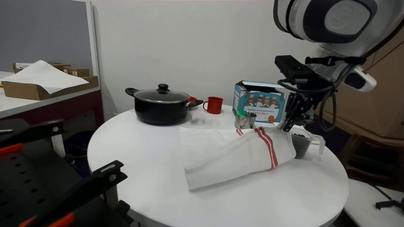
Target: Fold the cloth
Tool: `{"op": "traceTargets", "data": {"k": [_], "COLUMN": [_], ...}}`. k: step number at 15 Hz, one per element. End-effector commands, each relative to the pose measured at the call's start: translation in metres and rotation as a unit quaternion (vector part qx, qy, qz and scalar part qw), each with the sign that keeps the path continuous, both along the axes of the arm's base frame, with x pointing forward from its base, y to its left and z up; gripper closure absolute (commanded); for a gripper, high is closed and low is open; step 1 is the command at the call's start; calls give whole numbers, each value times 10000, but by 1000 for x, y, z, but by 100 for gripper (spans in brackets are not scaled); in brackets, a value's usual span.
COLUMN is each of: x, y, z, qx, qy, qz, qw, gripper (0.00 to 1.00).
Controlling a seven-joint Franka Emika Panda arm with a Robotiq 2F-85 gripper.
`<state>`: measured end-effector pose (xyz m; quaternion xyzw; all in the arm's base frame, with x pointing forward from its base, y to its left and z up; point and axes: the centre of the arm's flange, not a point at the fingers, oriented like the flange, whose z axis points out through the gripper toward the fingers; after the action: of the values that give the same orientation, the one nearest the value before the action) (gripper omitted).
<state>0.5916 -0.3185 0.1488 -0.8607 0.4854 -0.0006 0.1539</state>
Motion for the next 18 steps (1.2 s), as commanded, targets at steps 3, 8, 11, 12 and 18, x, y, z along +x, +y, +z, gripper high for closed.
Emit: {"op": "traceTargets", "data": {"k": [3,8,11,12,18], "x": [39,53,57,58,63], "y": [14,31,38,39,39], "z": [20,17,11,8,-15], "qx": [55,74,91,101,93], "qy": [-96,-58,3,21,218], "qz": [-256,-394,-474,-509,-782], "qw": [9996,9992,9988,9986,9967], "gripper": [94,94,94,94,94]}}
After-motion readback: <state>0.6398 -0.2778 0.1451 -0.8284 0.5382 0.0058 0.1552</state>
